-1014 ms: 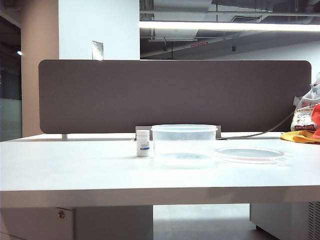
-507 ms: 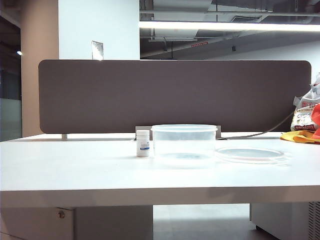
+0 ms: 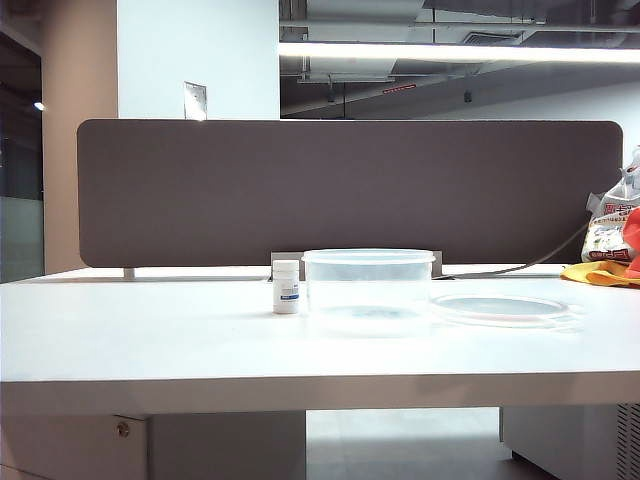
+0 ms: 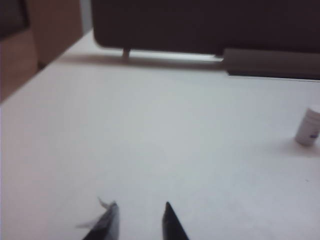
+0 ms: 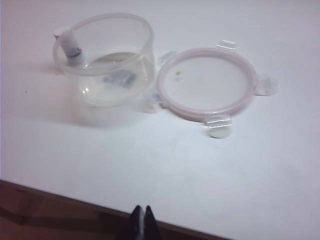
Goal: Remove the lid of the round box, pick up the small white medicine bottle inside, and place it on the table.
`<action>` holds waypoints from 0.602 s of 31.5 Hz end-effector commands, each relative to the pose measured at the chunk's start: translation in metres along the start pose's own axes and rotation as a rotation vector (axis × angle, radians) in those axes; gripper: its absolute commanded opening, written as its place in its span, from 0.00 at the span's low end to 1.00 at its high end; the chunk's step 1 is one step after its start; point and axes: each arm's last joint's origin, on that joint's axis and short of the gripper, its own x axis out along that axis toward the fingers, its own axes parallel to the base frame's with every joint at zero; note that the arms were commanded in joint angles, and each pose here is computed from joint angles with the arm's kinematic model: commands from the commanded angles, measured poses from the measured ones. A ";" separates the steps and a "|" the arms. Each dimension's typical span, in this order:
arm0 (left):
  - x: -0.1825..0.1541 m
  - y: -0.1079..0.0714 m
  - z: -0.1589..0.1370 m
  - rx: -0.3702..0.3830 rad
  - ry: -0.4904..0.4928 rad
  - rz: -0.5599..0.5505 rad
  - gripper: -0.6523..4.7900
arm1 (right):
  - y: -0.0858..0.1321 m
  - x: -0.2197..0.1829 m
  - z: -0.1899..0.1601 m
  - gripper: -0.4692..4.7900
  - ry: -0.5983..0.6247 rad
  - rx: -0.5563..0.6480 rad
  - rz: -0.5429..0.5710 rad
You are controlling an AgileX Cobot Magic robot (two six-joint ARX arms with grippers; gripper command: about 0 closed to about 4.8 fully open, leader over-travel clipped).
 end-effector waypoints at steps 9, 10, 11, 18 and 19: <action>-0.003 0.000 -0.003 0.082 0.013 -0.024 0.33 | 0.000 -0.001 0.002 0.09 -0.011 0.000 0.001; -0.003 0.000 -0.002 0.082 0.013 -0.022 0.33 | 0.000 -0.001 0.002 0.09 -0.011 0.000 0.001; -0.003 0.000 -0.003 0.082 0.013 -0.022 0.33 | 0.000 -0.001 0.002 0.09 -0.011 0.000 0.001; -0.003 0.000 -0.003 0.082 0.013 -0.022 0.33 | 0.000 -0.001 0.002 0.09 -0.008 0.001 0.001; -0.003 0.000 -0.002 0.082 0.013 -0.022 0.33 | 0.000 -0.001 0.002 0.09 -0.008 0.001 0.001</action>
